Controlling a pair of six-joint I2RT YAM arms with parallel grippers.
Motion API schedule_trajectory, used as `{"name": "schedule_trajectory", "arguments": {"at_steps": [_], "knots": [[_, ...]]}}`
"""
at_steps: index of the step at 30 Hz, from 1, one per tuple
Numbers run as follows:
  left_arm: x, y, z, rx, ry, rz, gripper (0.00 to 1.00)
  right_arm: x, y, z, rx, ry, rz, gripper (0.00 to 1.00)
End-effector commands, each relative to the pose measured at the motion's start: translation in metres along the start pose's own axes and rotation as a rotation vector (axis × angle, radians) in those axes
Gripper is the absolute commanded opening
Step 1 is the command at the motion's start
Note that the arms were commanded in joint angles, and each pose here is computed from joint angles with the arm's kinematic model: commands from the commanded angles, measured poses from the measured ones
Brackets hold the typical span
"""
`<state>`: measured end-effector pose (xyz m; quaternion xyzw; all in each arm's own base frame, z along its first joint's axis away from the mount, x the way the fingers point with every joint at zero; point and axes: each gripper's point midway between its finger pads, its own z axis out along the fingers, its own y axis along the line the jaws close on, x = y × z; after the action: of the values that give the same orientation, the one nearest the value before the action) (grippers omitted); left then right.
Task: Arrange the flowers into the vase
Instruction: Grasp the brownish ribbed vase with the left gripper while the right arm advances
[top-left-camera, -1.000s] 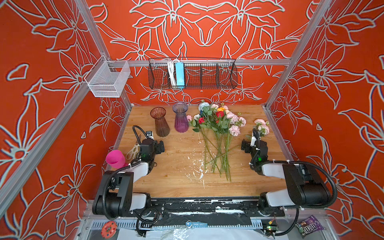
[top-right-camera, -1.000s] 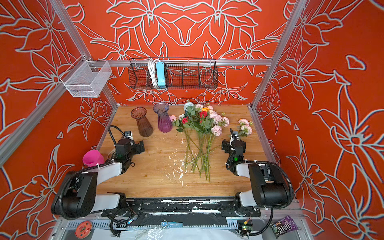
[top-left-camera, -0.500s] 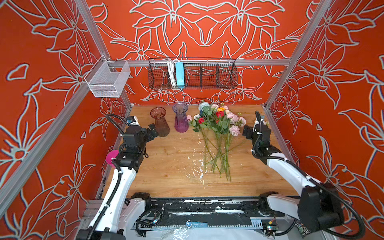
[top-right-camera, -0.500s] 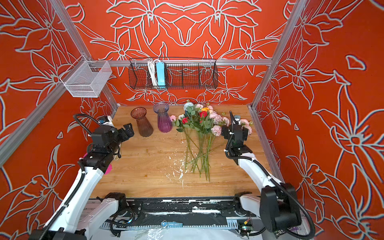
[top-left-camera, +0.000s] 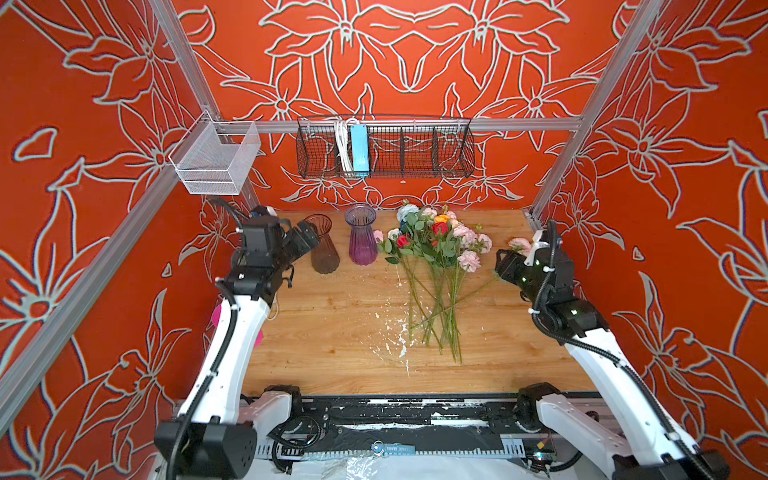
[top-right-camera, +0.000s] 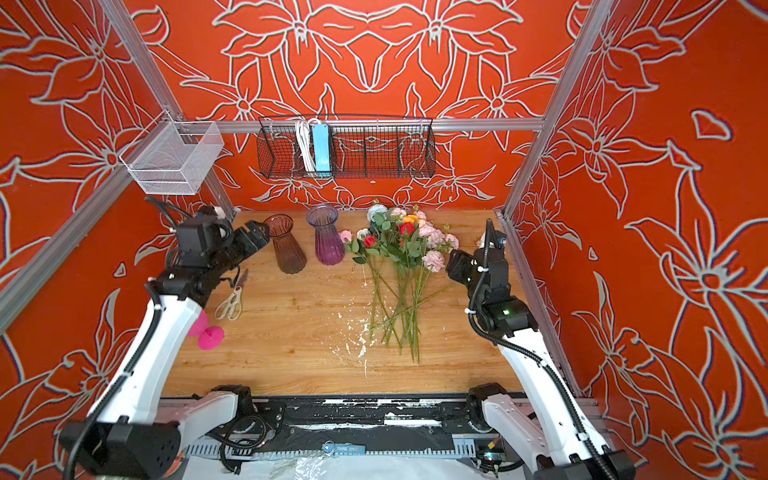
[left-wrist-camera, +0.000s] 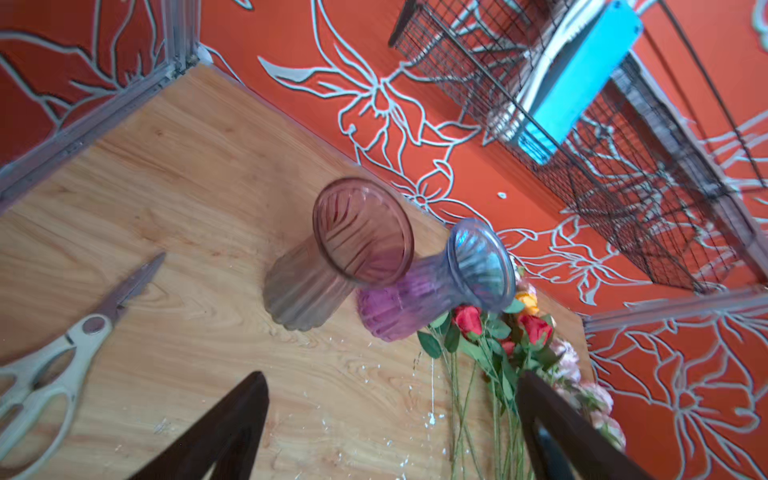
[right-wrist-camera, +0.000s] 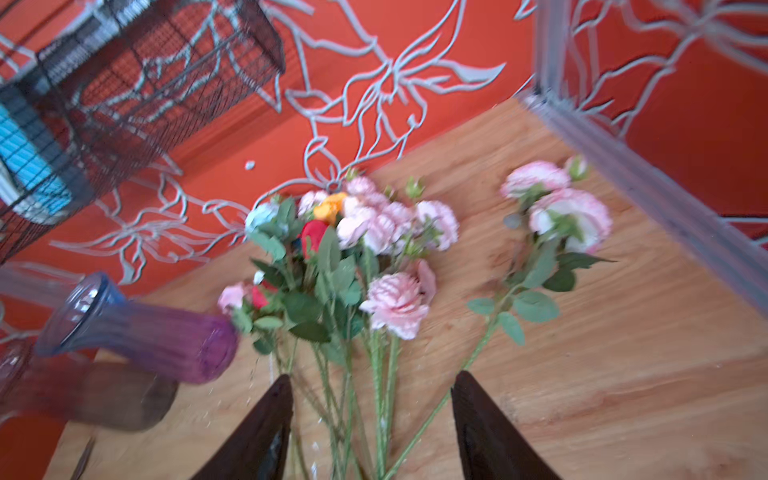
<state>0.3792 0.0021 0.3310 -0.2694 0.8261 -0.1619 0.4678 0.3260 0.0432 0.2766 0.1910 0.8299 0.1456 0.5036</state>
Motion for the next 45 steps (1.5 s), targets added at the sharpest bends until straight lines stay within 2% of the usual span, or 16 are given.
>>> {"name": "schedule_trajectory", "arguments": {"at_steps": [1, 2, 5, 16, 21, 24, 38, 45], "knots": [[0.024, 0.034, 0.013, -0.231, 0.219, 0.004, 0.81, 0.029, 0.004, -0.005, -0.004, 0.187, -0.038, 0.59], [0.023, 0.035, 0.018, -0.251, 0.242, 0.008, 0.76, 0.031, 0.004, -0.004, 0.001, 0.203, -0.046, 0.59], [0.019, 0.036, 0.032, -0.286, 0.287, 0.029, 0.72, 0.035, 0.005, -0.006, 0.006, 0.225, -0.078, 0.59], [0.006, 0.055, 0.074, -0.376, 0.311, 0.055, 0.71, 0.047, -0.005, -0.008, 0.044, 0.282, -0.152, 0.60], [0.009, 0.061, 0.098, -0.349, 0.359, 0.026, 0.69, 0.047, -0.008, -0.012, 0.054, 0.281, -0.171, 0.60], [0.017, 0.056, 0.113, -0.299, 0.401, 0.018, 0.64, 0.046, -0.007, -0.012, 0.051, 0.275, -0.167, 0.60], [0.026, 0.067, 0.143, -0.322, 0.457, 0.067, 0.60, 0.042, -0.005, -0.011, 0.057, 0.273, -0.151, 0.59], [0.024, 0.063, 0.143, -0.303, 0.465, 0.090, 0.48, 0.048, -0.016, -0.005, 0.105, 0.273, -0.130, 0.56]]}}
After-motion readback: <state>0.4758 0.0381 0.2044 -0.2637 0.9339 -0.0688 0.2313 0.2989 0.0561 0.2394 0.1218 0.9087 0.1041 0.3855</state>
